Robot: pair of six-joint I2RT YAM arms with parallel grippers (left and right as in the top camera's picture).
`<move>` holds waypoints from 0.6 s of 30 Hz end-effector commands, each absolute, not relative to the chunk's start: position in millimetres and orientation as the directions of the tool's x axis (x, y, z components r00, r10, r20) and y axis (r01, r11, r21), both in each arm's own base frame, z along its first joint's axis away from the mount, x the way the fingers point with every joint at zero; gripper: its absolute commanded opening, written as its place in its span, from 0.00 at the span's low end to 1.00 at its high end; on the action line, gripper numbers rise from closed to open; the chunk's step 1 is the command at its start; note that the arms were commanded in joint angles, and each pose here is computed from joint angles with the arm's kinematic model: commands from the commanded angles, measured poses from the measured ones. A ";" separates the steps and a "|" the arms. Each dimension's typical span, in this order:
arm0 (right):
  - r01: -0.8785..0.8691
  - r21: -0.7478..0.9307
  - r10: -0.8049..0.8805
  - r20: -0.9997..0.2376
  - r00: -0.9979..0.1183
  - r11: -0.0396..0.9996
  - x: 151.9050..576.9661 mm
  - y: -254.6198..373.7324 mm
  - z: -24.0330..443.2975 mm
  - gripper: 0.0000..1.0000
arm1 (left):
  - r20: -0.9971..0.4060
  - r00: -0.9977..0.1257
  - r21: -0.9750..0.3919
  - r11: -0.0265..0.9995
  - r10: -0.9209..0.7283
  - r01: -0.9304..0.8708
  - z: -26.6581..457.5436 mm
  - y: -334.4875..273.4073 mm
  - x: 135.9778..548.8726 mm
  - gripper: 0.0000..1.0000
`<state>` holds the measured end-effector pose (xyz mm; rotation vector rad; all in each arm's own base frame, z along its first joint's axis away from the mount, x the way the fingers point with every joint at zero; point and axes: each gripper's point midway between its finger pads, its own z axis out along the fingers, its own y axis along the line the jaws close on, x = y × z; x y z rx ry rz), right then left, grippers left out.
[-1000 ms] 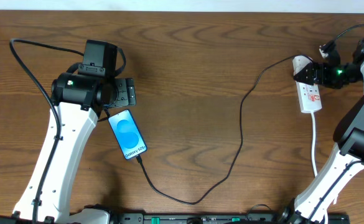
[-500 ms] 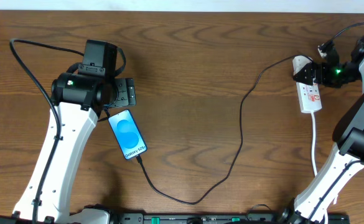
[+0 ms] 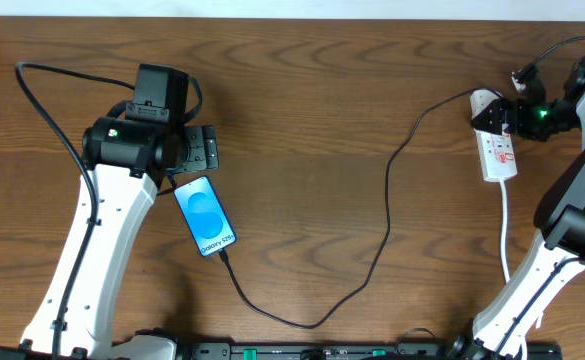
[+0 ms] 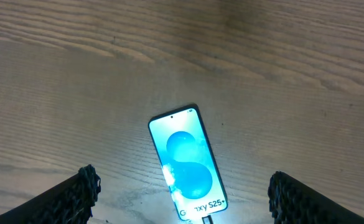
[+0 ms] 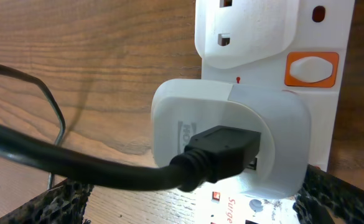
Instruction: Plug charger to phone and switch on socket
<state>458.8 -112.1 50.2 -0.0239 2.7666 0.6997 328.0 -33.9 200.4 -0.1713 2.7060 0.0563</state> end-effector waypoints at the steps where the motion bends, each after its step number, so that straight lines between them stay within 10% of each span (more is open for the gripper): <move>1: -0.121 0.564 0.057 -0.288 -0.956 0.817 465.1 -74.1 59.3 0.99 | -0.447 -0.889 0.024 0.992 -0.099 -0.122 211.1 -32.1 329.4 0.89; 18: -0.109 0.611 0.073 -0.266 -0.961 0.784 459.0 -65.2 56.6 0.99 | -0.446 -0.889 0.024 0.992 -0.099 -0.122 211.1 -32.1 329.3 0.89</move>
